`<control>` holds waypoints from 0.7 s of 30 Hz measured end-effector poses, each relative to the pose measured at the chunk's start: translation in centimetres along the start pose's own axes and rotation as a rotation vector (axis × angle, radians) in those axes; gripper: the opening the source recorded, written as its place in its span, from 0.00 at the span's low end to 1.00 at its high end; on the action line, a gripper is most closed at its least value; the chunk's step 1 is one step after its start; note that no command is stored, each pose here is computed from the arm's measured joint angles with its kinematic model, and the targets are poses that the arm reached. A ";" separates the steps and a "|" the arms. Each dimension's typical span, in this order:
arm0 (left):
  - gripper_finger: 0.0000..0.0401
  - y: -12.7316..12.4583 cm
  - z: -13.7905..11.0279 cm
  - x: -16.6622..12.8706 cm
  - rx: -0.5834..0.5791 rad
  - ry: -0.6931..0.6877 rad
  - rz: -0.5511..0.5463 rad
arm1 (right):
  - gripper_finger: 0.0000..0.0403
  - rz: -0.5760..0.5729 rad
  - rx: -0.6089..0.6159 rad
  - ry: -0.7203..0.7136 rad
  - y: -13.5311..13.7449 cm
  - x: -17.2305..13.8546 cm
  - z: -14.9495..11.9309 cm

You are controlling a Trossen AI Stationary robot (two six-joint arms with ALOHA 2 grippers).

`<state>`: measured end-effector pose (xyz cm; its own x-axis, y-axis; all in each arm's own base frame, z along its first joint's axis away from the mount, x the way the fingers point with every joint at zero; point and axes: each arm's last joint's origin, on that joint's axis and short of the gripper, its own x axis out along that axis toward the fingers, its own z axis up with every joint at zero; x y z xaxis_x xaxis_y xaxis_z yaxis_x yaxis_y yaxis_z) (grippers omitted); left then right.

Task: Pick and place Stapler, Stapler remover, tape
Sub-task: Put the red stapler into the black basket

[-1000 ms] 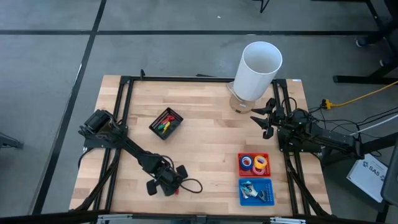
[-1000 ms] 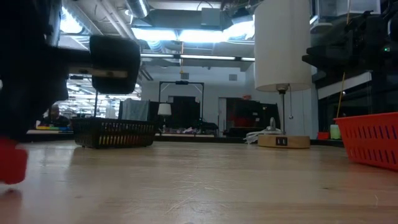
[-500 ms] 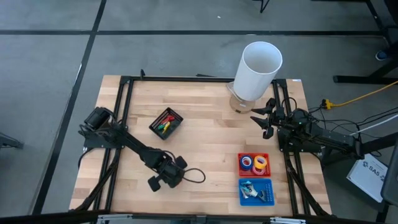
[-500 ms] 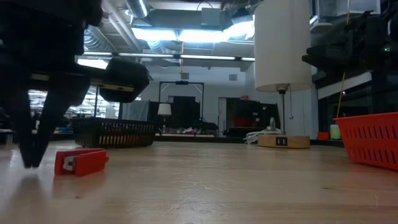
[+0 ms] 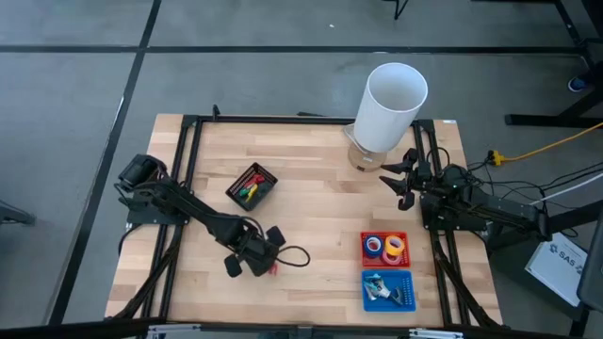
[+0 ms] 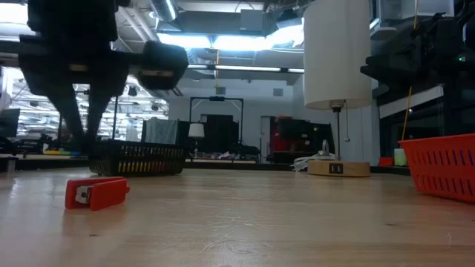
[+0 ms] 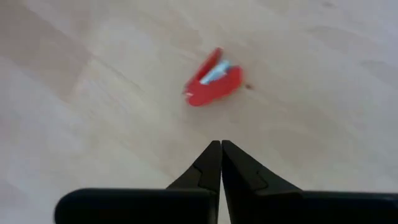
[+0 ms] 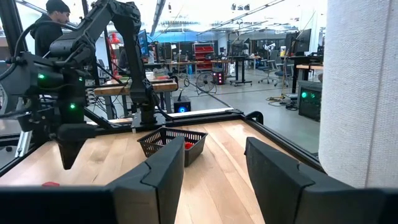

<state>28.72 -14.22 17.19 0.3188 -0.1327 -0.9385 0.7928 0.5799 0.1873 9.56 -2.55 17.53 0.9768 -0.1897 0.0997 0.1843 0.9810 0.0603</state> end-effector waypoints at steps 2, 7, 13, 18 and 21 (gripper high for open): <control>0.04 0.3 0.2 0.0 0.005 -0.007 0.054 | 0.43 0.000 0.000 0.000 0.0 0.0 0.0; 0.14 1.2 0.8 -0.3 -0.362 -0.068 0.138 | 0.43 0.000 0.000 0.000 0.0 0.0 0.0; 0.28 1.7 0.6 -0.4 -1.023 -0.109 0.075 | 0.43 0.000 0.000 0.000 0.0 0.0 0.0; 0.37 1.3 0.9 -0.4 -1.356 -0.118 -0.030 | 0.43 0.000 0.000 0.000 0.0 0.0 0.0; 0.41 0.6 1.3 -0.4 -1.366 -0.115 -0.050 | 0.43 0.000 0.000 0.000 0.0 0.0 0.0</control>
<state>29.73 -14.83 18.03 0.3990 -0.2033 -0.8941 -0.3114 0.8871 -0.3407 9.56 -2.55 17.52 0.9768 -0.1897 0.0993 0.1843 0.9810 0.0603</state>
